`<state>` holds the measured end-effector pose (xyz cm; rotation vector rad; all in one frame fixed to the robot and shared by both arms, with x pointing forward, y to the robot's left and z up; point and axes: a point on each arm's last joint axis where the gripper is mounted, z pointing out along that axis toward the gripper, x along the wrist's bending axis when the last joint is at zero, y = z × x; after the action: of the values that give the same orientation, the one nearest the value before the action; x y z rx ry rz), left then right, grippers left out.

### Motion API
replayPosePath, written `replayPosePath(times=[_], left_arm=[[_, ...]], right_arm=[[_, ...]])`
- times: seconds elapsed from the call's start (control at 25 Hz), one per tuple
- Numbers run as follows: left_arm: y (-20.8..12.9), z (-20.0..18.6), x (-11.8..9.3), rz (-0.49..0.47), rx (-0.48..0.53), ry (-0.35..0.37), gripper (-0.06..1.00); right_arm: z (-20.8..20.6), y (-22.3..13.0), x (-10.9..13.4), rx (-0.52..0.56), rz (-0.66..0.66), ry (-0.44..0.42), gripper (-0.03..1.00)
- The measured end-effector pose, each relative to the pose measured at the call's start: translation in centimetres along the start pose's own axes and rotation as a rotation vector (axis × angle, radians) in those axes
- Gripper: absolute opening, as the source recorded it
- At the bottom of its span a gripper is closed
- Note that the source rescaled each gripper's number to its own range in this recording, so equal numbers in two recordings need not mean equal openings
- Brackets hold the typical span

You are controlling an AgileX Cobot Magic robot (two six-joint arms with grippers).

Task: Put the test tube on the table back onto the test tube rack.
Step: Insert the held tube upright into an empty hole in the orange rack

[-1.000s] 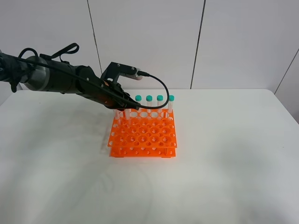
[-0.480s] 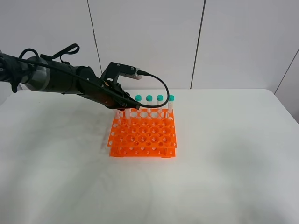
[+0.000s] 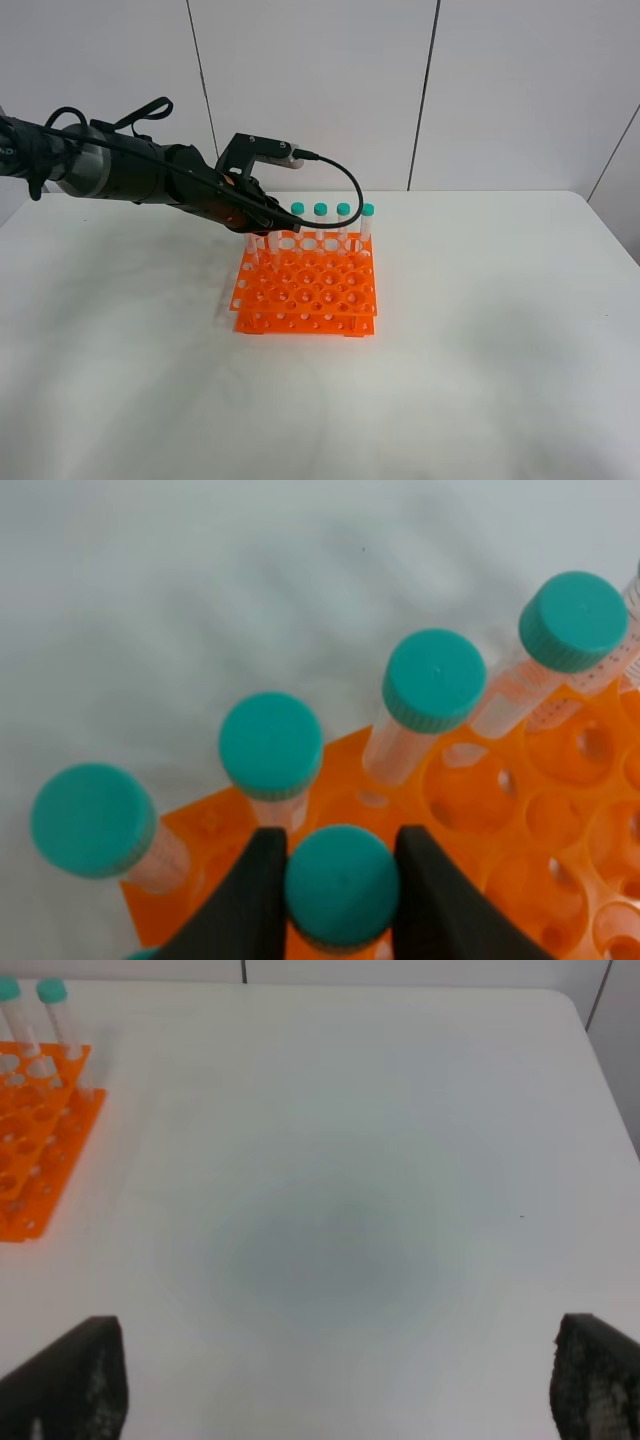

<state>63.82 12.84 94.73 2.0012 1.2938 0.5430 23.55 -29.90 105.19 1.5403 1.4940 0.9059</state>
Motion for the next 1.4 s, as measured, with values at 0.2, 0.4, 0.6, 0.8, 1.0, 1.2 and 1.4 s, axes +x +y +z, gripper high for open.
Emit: replayPosePath(times=[0.2,0.4,0.6,0.8,1.0,1.2,1.4], left_arm=[[-0.4,-0.4,0.0,-0.003,0.008,0.001,0.00],[-0.9,-0.4,-0.2,-0.003,0.012,0.001,0.00],[-0.9,-0.4,-0.3,-0.004,0.011,0.000,0.00],[-0.9,-0.4,-0.3,-0.004,0.011,0.000,0.00],[-0.9,-0.4,-0.3,-0.004,0.010,0.000,0.00],[-1.3,-0.3,-0.3,-0.006,0.026,-0.003,0.46],[-1.3,-0.3,-0.5,-0.005,0.028,-0.006,0.76]], right_arm=[[0.0,0.0,0.0,0.000,0.000,0.000,0.91],[0.0,0.0,0.0,0.000,0.000,0.001,0.91],[0.0,0.0,0.0,0.000,0.000,0.001,0.91],[0.0,0.0,0.0,0.000,0.000,0.001,0.91],[0.0,0.0,0.0,0.000,0.000,0.001,0.91],[0.0,0.0,0.0,0.000,0.000,0.001,0.91],[0.0,0.0,0.0,0.000,0.000,0.001,0.91]])
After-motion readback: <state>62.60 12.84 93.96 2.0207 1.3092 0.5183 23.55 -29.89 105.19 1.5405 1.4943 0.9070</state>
